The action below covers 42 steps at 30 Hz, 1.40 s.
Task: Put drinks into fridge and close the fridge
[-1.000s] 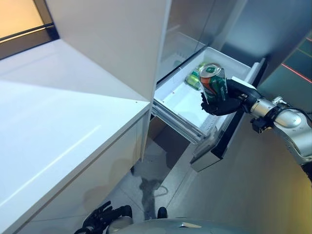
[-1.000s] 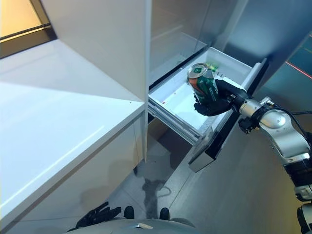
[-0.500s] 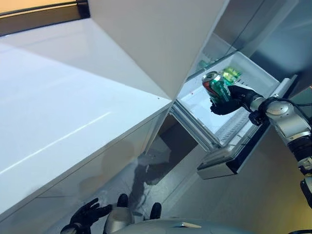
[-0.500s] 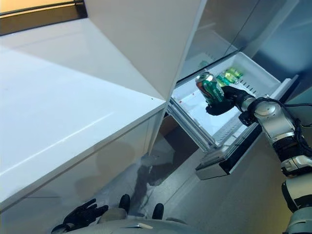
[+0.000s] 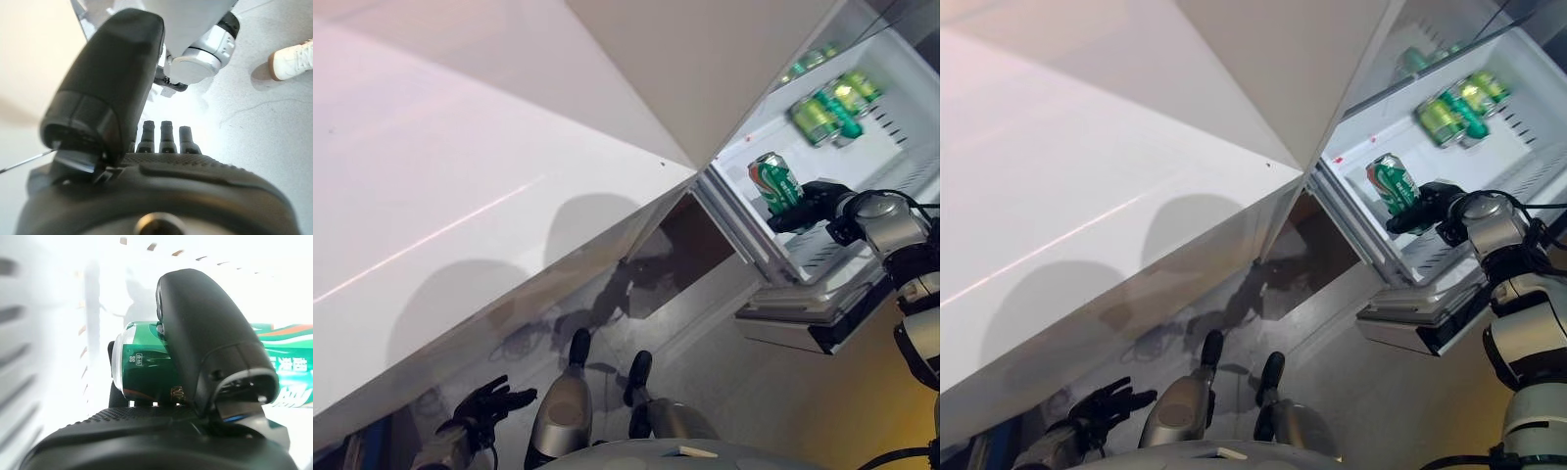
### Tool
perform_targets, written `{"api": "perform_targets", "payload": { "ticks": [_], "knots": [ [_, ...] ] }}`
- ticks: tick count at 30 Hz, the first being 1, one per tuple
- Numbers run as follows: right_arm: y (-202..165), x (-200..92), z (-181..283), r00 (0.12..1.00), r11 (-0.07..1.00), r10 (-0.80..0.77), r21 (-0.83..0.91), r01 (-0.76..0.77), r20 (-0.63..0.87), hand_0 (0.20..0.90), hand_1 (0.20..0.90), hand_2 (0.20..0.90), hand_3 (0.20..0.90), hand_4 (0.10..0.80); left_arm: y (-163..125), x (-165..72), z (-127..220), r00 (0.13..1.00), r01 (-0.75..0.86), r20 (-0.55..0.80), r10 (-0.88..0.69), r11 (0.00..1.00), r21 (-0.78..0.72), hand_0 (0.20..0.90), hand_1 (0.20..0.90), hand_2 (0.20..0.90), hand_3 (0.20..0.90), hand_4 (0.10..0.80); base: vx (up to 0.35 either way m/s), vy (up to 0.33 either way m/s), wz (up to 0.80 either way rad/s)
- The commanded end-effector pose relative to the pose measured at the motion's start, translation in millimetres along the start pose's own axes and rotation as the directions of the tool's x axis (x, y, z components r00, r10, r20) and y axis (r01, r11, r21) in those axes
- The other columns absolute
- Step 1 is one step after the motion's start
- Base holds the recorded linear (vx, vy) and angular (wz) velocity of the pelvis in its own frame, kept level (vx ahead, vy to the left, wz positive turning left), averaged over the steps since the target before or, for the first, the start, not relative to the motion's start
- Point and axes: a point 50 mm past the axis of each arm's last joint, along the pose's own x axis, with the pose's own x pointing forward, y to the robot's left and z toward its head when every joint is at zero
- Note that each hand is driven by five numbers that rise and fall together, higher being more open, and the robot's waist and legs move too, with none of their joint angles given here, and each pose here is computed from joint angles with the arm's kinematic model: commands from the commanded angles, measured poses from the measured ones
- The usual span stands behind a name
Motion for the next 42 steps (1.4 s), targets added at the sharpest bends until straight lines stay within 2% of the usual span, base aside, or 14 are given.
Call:
{"api": "perform_targets", "payload": {
  "ticks": [1, 17, 19, 20, 21, 22, 35, 42],
  "knots": [
    [-75.4, -38.3, 56.4, 0.965, 0.972, -0.225, -0.028, 0.231, 0.137, 0.300, 0.300, 0.300, 0.200, 0.100, 10.1, -5.0, -9.0, 0.999, -0.010, -0.034, 0.012, 0.999, 0.053, 0.900, 0.900, 0.900, 0.900, 0.800, -0.057, 0.032, 0.14],
    [-69.6, -26.8, 37.4, 0.980, 0.980, -0.200, -0.014, 0.200, -0.018, 0.300, 0.300, 0.300, 0.200, 0.100, -2.1, -1.1, 10.0, 0.999, 0.020, 0.026, -0.021, 0.999, 0.045, 0.900, 0.900, 0.900, 0.900, 0.800, -0.011, 0.027, 0.07],
    [-69.0, -26.1, 34.5, 0.980, 0.980, -0.199, -0.009, 0.198, -0.027, 0.321, 0.321, 0.321, 0.225, 0.125, -2.5, -1.7, 9.4, 0.999, 0.024, 0.031, -0.026, 0.999, 0.047, 0.900, 0.900, 0.900, 0.900, 0.800, -0.007, 0.004, 0.02],
    [-68.4, -25.5, 32.3, 0.979, 0.980, -0.200, -0.004, 0.200, -0.032, 0.681, 0.681, 0.681, 0.645, 0.545, -2.7, -1.9, 9.3, 0.999, 0.025, 0.031, -0.026, 0.999, 0.048, 0.900, 0.900, 0.900, 0.900, 0.800, 0.000, 0.000, 0.00],
    [-67.9, -25.1, 30.8, 0.979, 0.980, -0.201, -0.003, 0.201, -0.037, 0.681, 0.681, 0.681, 0.645, 0.545, -2.7, -2.1, 8.8, 0.999, 0.025, 0.030, -0.027, 0.998, 0.051, 0.900, 0.900, 0.900, 0.900, 0.800, 0.000, 0.000, 0.00],
    [-66.7, -24.4, 29.5, 0.980, 0.981, -0.195, -0.003, 0.195, -0.040, 0.900, 0.900, 0.900, 0.900, 0.800, -2.6, -2.3, 8.0, 0.999, 0.025, 0.029, -0.027, 0.998, 0.056, 0.900, 0.900, 0.900, 0.900, 0.800, 0.000, 0.000, 0.00],
    [-63.9, -22.3, 23.5, 0.979, 0.980, -0.201, -0.010, 0.200, -0.042, 0.900, 0.900, 0.900, 0.900, 0.800, -3.3, -5.2, 2.1, 0.999, 0.039, 0.016, -0.040, 0.998, 0.055, 0.900, 0.900, 0.900, 0.900, 0.800, 0.000, 0.000, 0.00],
    [-75.2, -30.2, 27.8, 0.980, 0.980, -0.198, 0.003, 0.198, -0.019, 0.900, 0.900, 0.900, 0.900, 0.800, 1.6, -3.7, 16.4, 1.000, 0.019, -0.014, -0.018, 0.998, 0.059, 0.900, 0.900, 0.900, 0.900, 0.800, 0.000, 0.000, 0.00]
  ]
}}
